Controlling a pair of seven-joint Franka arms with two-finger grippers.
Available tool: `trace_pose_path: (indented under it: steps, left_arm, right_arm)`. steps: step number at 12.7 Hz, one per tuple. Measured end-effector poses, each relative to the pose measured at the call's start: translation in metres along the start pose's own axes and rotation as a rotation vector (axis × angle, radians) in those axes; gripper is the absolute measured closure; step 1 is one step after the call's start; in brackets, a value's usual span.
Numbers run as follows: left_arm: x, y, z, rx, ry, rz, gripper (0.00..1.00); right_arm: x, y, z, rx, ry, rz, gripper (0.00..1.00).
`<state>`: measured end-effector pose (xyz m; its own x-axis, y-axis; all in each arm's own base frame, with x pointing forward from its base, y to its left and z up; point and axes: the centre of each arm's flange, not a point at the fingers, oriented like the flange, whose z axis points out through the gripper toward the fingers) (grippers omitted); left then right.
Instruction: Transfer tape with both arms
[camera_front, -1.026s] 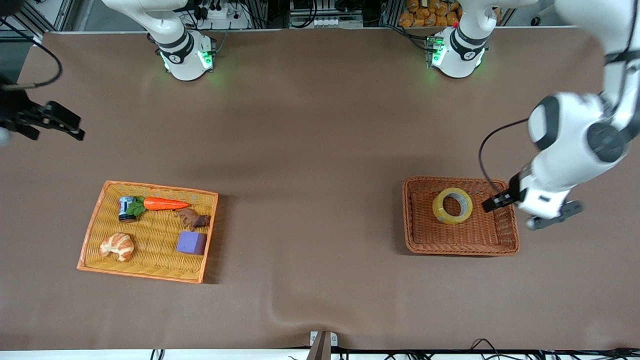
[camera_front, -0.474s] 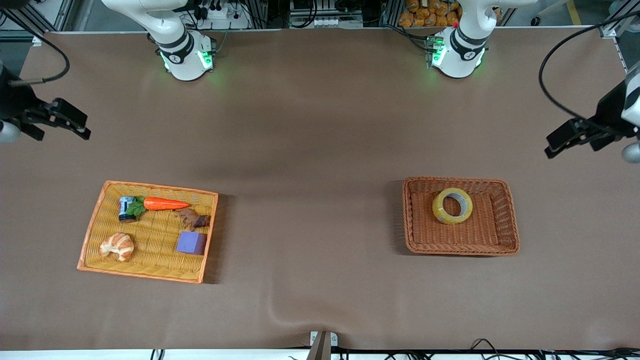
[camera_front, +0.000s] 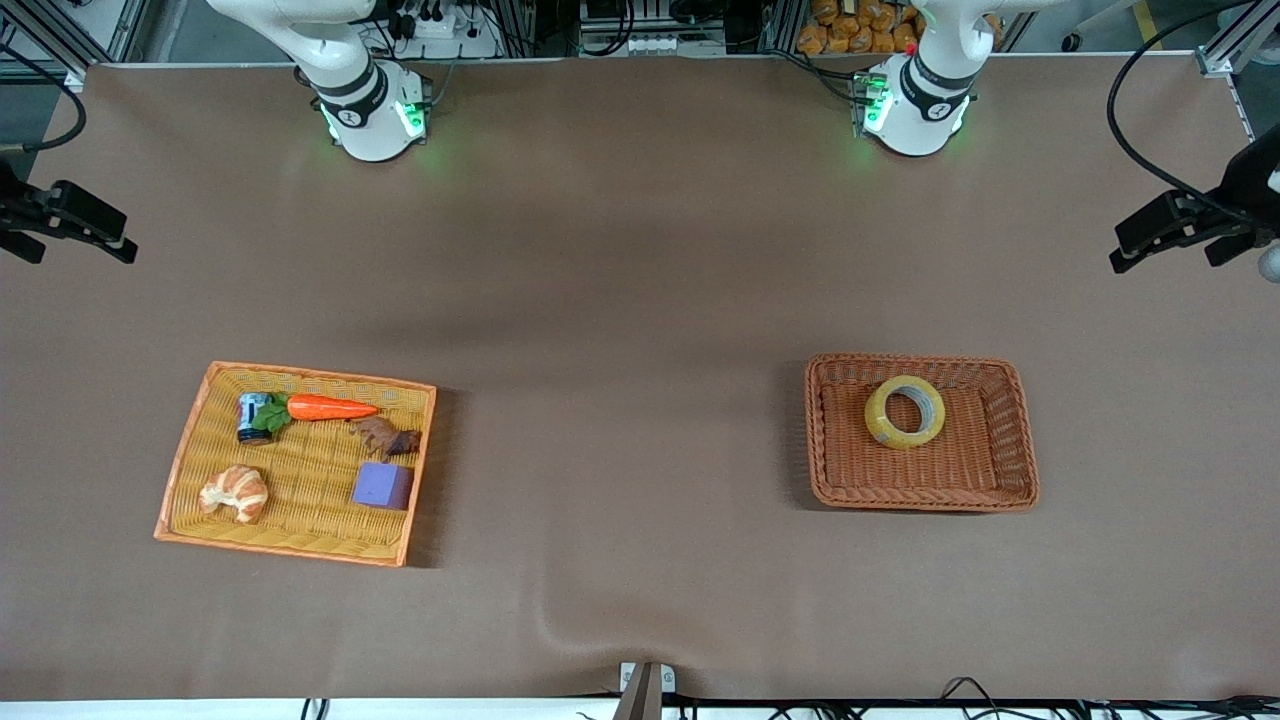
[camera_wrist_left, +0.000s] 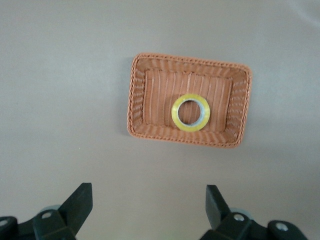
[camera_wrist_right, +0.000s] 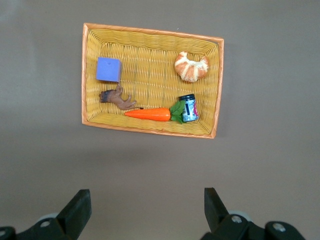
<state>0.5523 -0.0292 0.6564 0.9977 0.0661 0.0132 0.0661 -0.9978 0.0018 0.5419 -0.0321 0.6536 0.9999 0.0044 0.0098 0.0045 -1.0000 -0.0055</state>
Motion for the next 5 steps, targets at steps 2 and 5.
trace_pose_path:
  steps: [2, 5]
  left_arm:
    - [-0.008, 0.002, 0.006, 0.005, -0.017, 0.005, 0.00]
    - [-0.014, 0.005, 0.006, 0.007, -0.019, 0.010, 0.00]
  right_arm:
    - [-0.001, 0.014, 0.000, 0.000, -0.001, 0.012, 0.00]
    - [-0.002, 0.019, 0.000, 0.002, 0.000, 0.059, 0.00]
